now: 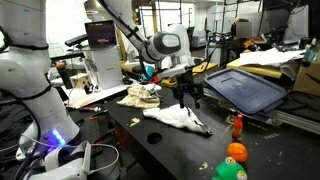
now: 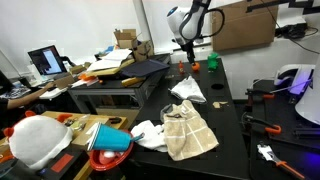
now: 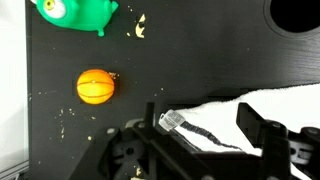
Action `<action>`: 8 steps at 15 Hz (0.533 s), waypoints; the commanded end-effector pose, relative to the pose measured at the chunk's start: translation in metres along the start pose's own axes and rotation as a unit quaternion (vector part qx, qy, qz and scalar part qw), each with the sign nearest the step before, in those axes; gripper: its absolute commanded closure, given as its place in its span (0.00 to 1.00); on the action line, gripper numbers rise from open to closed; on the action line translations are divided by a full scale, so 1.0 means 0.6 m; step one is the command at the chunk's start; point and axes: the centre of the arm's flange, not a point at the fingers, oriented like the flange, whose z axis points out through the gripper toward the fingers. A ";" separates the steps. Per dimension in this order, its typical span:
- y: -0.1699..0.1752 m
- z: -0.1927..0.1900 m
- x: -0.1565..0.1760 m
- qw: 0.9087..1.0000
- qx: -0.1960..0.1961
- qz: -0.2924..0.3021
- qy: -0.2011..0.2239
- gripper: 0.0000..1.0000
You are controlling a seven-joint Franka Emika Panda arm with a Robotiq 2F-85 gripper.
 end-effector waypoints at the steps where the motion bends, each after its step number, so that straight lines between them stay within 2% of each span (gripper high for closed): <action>1: 0.040 -0.054 0.017 1.000 0.013 -0.012 0.004 0.00; 8: 0.072 -0.082 0.095 0.998 0.049 -0.044 -0.004 0.00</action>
